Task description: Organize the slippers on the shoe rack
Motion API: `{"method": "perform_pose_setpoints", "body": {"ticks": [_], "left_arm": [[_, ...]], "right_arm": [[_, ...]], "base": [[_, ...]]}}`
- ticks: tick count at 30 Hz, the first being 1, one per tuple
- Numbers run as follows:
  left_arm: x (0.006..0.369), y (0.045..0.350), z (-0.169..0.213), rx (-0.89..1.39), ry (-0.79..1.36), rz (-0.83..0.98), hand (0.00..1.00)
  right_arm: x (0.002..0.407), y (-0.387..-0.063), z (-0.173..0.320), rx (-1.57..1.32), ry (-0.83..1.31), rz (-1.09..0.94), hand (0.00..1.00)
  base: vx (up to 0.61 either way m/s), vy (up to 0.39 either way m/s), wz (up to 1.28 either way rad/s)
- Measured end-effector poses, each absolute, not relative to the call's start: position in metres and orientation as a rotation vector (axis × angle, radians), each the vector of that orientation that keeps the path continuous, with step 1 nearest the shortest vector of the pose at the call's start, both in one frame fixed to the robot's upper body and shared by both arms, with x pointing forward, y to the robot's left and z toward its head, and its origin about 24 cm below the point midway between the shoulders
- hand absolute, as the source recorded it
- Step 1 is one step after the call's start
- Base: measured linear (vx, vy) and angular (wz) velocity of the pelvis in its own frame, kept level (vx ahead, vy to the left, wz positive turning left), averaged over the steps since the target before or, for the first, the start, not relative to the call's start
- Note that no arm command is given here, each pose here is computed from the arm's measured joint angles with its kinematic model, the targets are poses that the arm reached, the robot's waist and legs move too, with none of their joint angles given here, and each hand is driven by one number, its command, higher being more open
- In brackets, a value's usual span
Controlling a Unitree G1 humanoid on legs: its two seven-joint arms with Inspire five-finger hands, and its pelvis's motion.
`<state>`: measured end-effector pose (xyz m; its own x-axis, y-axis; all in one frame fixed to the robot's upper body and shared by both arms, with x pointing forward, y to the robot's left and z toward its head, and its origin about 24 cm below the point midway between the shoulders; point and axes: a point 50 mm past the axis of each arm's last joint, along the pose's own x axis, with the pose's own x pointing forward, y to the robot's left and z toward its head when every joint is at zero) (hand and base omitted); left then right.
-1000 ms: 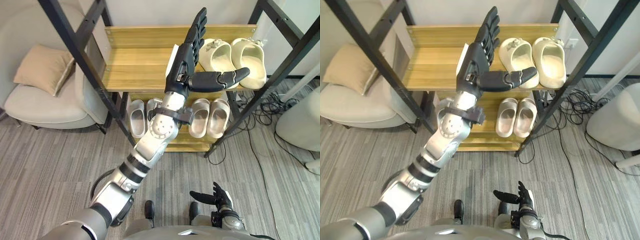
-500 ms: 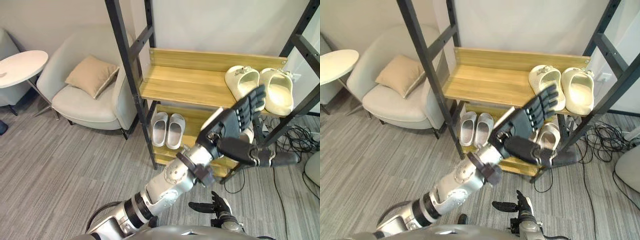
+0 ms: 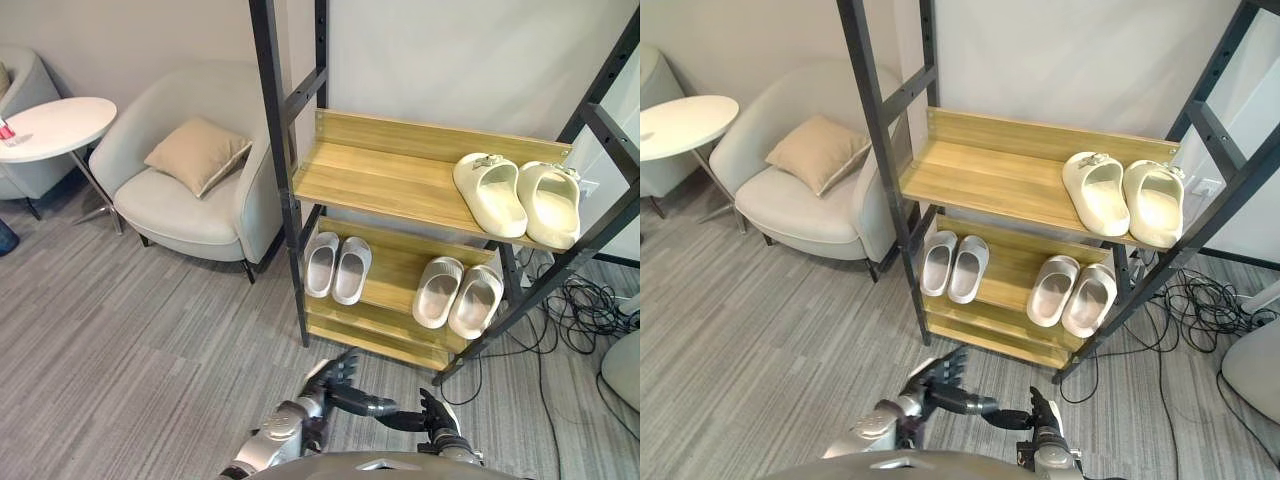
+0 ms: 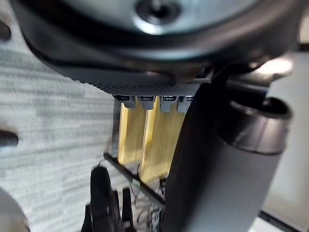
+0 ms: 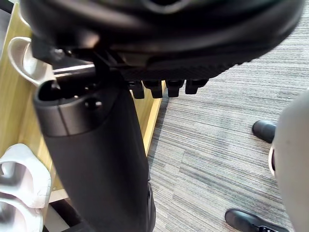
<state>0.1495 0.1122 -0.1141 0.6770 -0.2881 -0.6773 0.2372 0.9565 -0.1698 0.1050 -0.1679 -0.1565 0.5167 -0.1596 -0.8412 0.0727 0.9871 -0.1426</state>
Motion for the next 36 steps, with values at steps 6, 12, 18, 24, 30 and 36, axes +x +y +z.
{"method": "perform_pose_setpoints", "body": {"ticks": [6,12,18,24,30,36], "left_arm": [[0.146,0.146,-0.124,0.023,0.806,-0.143,1.00],[0.127,0.168,-0.140,0.104,0.901,0.002,1.00],[0.119,0.183,-0.145,0.167,0.940,0.087,1.00],[0.120,0.189,-0.146,0.207,0.950,0.137,1.00],[0.131,0.189,-0.143,0.234,0.923,0.143,1.00],[0.133,0.186,-0.142,0.184,0.905,0.177,1.00]], "right_arm": [[0.103,-0.168,-0.158,-0.072,1.024,-0.158,1.00],[0.103,-0.165,-0.158,-0.058,1.026,-0.160,1.00],[0.105,-0.165,-0.157,-0.060,1.021,-0.156,1.00],[0.119,-0.163,-0.154,-0.071,0.987,-0.140,1.00],[0.128,-0.165,-0.150,-0.092,0.952,-0.108,1.00],[0.138,-0.167,-0.142,-0.118,0.883,-0.049,1.00]], "base": [[0.04,-0.011,0.00],[0.03,-0.014,-0.03],[0.02,-0.012,-0.13],[-0.04,0.010,-0.17],[-0.12,-0.051,0.41],[-0.06,-0.105,0.49]]}}
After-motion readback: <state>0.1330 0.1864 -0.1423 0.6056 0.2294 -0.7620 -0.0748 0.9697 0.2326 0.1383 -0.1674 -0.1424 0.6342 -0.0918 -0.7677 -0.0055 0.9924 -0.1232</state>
